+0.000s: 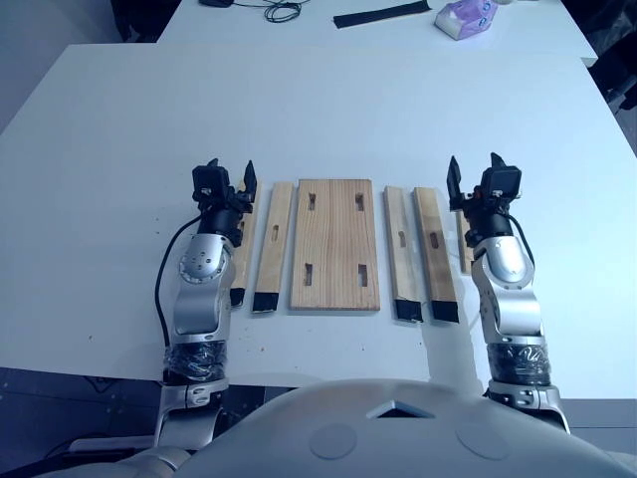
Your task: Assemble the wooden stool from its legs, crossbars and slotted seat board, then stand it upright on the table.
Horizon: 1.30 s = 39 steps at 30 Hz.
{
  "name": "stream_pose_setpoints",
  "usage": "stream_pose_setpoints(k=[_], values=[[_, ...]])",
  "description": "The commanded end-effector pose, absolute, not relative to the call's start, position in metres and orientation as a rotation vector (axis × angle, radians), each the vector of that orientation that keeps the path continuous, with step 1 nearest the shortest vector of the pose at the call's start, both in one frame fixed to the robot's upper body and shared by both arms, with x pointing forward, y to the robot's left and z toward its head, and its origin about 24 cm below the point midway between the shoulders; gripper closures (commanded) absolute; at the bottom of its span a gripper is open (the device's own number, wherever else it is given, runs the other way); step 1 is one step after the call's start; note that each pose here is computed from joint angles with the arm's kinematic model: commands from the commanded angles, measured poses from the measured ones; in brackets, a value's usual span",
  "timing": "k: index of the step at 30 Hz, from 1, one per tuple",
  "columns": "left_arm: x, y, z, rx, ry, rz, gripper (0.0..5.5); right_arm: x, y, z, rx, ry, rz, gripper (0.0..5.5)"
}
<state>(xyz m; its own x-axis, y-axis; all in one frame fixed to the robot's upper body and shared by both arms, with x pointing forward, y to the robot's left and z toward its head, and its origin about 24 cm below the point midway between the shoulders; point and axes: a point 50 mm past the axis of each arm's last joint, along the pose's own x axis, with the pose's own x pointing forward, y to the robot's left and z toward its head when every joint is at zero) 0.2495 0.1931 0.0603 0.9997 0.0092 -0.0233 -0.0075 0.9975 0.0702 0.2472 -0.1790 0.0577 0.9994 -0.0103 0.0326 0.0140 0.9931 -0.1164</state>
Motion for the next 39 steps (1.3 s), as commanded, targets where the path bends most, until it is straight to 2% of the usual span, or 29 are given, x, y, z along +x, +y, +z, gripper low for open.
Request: stream_pose_setpoints(k=[1, 8, 12, 16, 22, 25, 29, 35, 39], values=[[0.250, 0.193, 0.060, 0.086, 0.040, -0.001, 2.36, 0.247, -0.178, 0.059, -0.116, -0.035, -0.018, 2.06], [0.244, 0.200, 0.060, 0.099, 0.088, -0.002, 2.36, 0.241, -0.180, 0.059, -0.116, -0.034, -0.027, 2.06], [0.231, 0.209, 0.089, 0.141, 0.156, -0.052, 2.36, 0.230, -0.185, 0.058, -0.120, -0.022, -0.063, 2.06], [0.205, 0.224, 0.114, 0.212, 0.315, -0.148, 2.36, 0.217, -0.186, 0.057, -0.114, -0.009, -0.110, 2.06], [0.190, 0.252, 0.131, 0.310, 0.556, -0.201, 1.70, 0.193, -0.187, 0.051, -0.104, 0.028, -0.195, 2.09], [0.188, 0.260, 0.127, 0.313, 0.662, -0.209, 1.70, 0.189, -0.183, 0.050, -0.089, 0.035, -0.218, 2.09], [0.185, 0.258, 0.116, 0.288, 0.735, -0.224, 1.70, 0.190, -0.179, 0.051, -0.082, 0.032, -0.214, 2.09], [0.188, 0.254, 0.108, 0.249, 0.755, -0.191, 1.70, 0.193, -0.184, 0.051, -0.091, 0.031, -0.212, 2.09], [0.188, 0.261, 0.104, 0.279, 0.761, -0.155, 1.70, 0.195, -0.184, 0.052, -0.095, 0.030, -0.204, 2.09]])
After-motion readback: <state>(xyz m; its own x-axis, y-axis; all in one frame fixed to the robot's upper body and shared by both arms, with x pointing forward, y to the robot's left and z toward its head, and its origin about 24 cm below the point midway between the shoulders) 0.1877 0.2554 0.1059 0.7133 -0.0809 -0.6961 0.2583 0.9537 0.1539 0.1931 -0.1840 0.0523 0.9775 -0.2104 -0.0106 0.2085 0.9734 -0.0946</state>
